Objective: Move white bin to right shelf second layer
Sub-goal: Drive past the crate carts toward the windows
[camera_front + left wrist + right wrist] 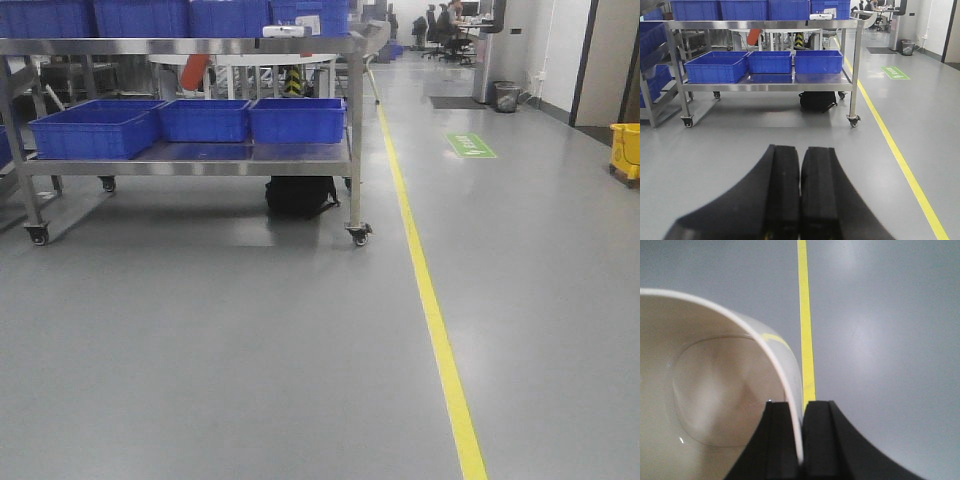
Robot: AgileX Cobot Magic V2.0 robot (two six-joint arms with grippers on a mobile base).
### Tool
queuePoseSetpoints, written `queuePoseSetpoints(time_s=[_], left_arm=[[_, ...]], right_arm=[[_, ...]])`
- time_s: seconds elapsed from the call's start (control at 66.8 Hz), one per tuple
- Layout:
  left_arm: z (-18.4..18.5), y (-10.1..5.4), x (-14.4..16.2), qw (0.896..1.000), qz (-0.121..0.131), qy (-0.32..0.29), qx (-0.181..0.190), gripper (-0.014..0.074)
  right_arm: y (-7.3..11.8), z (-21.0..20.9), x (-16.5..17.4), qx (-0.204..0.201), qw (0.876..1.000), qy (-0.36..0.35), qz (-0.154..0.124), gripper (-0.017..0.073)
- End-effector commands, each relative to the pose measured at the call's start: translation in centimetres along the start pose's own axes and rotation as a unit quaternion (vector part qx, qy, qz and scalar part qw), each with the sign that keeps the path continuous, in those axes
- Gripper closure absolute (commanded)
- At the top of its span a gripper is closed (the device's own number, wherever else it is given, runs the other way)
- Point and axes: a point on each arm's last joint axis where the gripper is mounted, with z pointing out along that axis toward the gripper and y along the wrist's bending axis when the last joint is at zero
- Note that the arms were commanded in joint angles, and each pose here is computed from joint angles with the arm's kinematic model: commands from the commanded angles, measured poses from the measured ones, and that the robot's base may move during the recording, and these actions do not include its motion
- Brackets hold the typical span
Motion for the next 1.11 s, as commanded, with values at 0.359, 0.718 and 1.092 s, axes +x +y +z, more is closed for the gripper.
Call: queuePoseSetpoints(time_s=[0.359, 0.718, 1.092], left_arm=[[0.0, 0.01, 0.36, 0.999, -0.005, -0.034, 0.0, 0.0509], [0.0, 0.01, 0.36, 0.999, -0.005, -0.034, 0.0, 0.0509], [0.0, 0.01, 0.36, 0.999, -0.005, -0.034, 0.0, 0.0509]], right_arm=[[0.16, -0.65, -1.49, -0.007, 0.998, -0.057, 0.002, 0.0511], [0.16, -0.65, -1.49, -0.007, 0.998, -0.057, 0.002, 0.0511], [0.16, -0.65, -1.49, -0.007, 0.998, -0.057, 0.002, 0.0511]])
